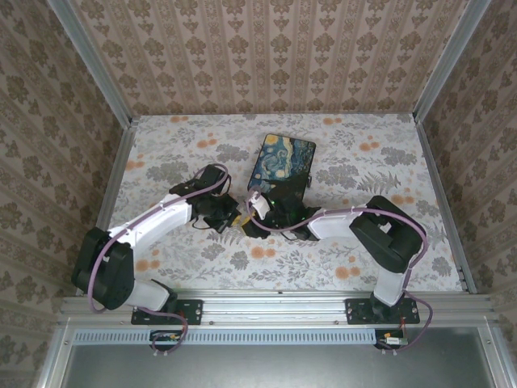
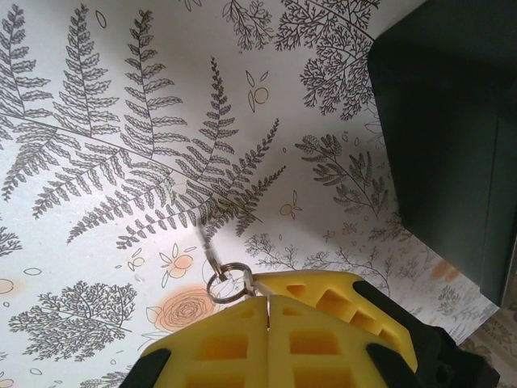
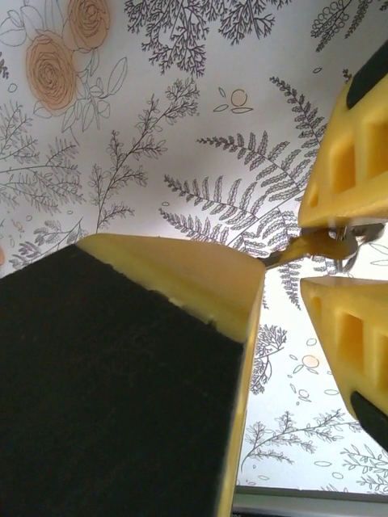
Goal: Unlock the padlock with the key
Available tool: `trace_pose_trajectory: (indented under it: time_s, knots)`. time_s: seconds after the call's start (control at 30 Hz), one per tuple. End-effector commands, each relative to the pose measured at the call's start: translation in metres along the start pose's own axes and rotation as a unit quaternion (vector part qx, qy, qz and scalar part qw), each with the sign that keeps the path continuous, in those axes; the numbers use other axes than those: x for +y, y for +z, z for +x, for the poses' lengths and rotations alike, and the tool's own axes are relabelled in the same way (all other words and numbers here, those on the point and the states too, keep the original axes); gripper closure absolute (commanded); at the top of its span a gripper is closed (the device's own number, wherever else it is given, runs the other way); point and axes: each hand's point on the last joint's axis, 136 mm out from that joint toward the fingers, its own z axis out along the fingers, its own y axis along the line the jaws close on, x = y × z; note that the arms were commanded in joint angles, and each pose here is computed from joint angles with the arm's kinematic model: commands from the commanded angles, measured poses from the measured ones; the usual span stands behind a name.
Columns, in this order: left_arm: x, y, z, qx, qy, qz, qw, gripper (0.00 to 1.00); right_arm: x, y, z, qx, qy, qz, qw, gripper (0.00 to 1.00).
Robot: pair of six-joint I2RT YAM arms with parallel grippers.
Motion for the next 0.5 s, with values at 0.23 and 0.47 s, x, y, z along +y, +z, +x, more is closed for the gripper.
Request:
trace_pose_trajectory:
  time_s: [0.23,0.47]
  knots:
    - [-0.0061,-0.0091,0.0018,0.002,-0.014,0.018,1.000,1.00,-0.0013,0.0028,-0.0063,-0.010,-0.013,0.008,1.000,0.99]
    - [-0.0014,-0.0089,-0.0049,-0.006,-0.011,0.014,1.000,0.96,0.0021,-0.0008,-0.0042,-0.008,-0.001,-0.010,1.000,1.00]
